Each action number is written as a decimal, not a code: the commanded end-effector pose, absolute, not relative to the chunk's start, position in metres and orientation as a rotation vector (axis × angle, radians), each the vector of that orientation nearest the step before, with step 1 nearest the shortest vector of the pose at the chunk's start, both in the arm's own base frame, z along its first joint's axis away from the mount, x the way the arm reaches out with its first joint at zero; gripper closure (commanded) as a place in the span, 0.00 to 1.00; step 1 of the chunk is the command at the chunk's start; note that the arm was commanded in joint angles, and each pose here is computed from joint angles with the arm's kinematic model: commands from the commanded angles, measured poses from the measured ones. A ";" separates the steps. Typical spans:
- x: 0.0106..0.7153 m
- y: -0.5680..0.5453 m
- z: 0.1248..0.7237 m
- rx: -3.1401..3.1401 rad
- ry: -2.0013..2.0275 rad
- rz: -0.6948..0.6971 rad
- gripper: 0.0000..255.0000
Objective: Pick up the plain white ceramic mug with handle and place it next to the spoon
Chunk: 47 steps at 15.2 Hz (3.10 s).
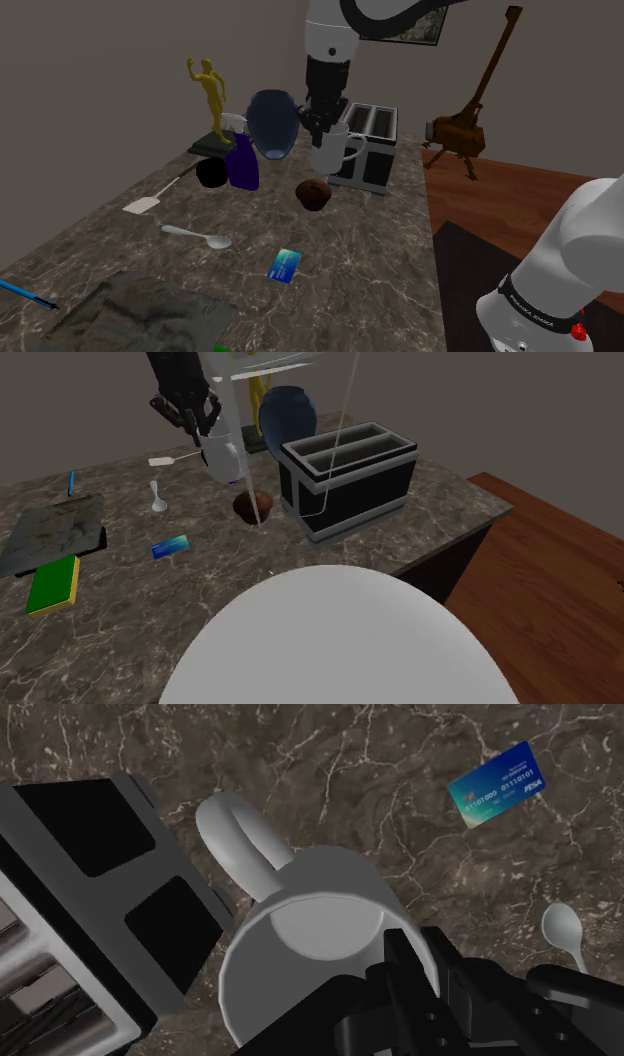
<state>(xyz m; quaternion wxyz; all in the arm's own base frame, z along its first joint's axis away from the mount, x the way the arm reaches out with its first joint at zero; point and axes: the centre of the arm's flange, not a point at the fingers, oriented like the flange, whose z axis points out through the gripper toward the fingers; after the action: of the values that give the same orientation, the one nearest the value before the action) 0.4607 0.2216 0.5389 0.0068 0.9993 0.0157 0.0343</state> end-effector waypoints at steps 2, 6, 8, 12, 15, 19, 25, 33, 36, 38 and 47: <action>0.490 0.251 0.538 3.128 0.047 0.108 1.00; 0.528 0.287 0.538 3.128 0.047 0.108 1.00; 0.548 0.305 0.538 3.128 0.047 0.108 1.00; 0.585 0.341 0.539 3.128 0.047 0.108 1.00; 0.585 0.341 0.523 3.128 0.047 0.108 1.00; 0.585 0.341 0.502 3.128 0.047 0.108 1.00; 0.585 0.341 0.470 3.128 0.047 0.108 1.00; 0.585 0.341 0.428 3.128 0.047 0.108 1.00; 0.585 0.341 0.412 3.128 0.047 0.108 1.00; 0.585 0.341 0.401 3.128 0.047 0.108 1.00; 0.585 0.341 0.374 3.128 0.047 0.108 1.00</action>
<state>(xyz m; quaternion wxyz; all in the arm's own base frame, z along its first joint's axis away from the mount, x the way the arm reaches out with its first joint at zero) 0.5852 0.3408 0.3740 0.0060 0.9993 0.0151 0.0342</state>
